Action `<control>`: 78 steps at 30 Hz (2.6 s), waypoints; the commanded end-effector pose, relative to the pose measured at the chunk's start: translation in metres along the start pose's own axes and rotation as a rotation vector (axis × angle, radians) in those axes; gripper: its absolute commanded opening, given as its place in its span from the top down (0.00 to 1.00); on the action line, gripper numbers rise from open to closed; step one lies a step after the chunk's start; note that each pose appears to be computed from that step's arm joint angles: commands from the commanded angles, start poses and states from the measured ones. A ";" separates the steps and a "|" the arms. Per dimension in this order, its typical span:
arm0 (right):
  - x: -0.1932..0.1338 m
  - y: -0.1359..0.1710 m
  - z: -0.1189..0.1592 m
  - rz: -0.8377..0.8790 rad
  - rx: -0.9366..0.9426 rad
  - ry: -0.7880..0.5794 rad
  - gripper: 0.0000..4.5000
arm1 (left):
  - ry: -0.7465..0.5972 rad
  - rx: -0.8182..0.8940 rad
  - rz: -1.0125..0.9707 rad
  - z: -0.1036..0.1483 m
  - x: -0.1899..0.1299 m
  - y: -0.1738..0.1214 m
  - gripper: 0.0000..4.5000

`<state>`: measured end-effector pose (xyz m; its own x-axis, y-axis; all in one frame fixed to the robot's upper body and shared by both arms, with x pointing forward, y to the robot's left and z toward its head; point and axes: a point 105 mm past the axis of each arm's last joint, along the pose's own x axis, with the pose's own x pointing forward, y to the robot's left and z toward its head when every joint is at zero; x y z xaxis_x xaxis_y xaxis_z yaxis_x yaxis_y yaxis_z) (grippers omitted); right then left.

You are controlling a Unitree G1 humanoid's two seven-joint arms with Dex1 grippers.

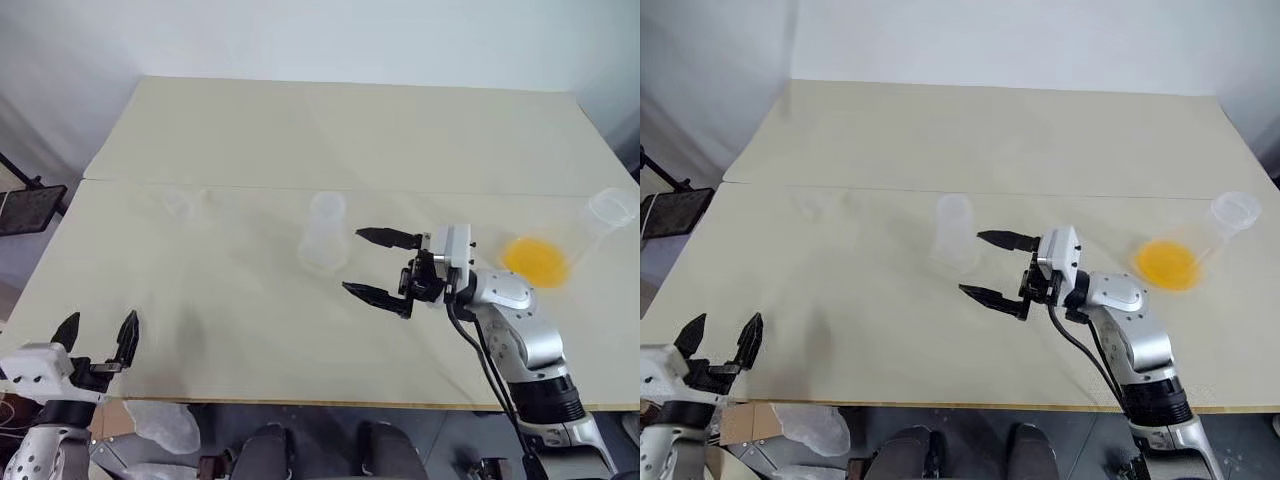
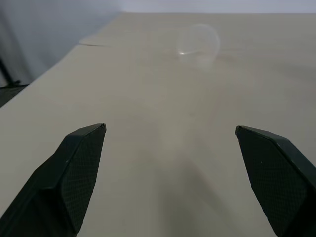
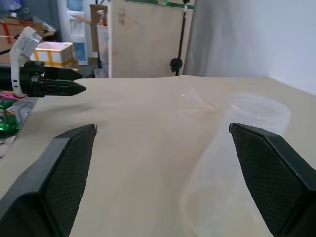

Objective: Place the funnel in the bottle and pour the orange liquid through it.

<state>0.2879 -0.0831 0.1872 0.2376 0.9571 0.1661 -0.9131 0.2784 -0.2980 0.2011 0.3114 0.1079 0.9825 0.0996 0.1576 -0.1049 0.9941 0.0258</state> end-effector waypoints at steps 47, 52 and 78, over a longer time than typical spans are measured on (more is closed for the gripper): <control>-0.012 0.002 0.006 -0.165 -0.097 -0.021 0.00 | -0.192 0.023 -0.425 0.068 0.200 -0.073 1.00; -0.024 0.000 0.007 -0.208 -0.114 0.002 0.00 | -0.323 0.192 -0.699 0.113 0.177 -0.103 1.00; -0.066 0.007 0.011 -0.409 -0.119 0.085 0.00 | -0.363 0.986 -1.442 0.161 0.156 -0.201 1.00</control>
<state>0.2689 -0.1486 0.1746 0.6189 0.7639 0.1829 -0.6999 0.6420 -0.3131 0.3527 0.1251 0.2729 0.3007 -0.8856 -0.3541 0.5940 -0.1166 0.7960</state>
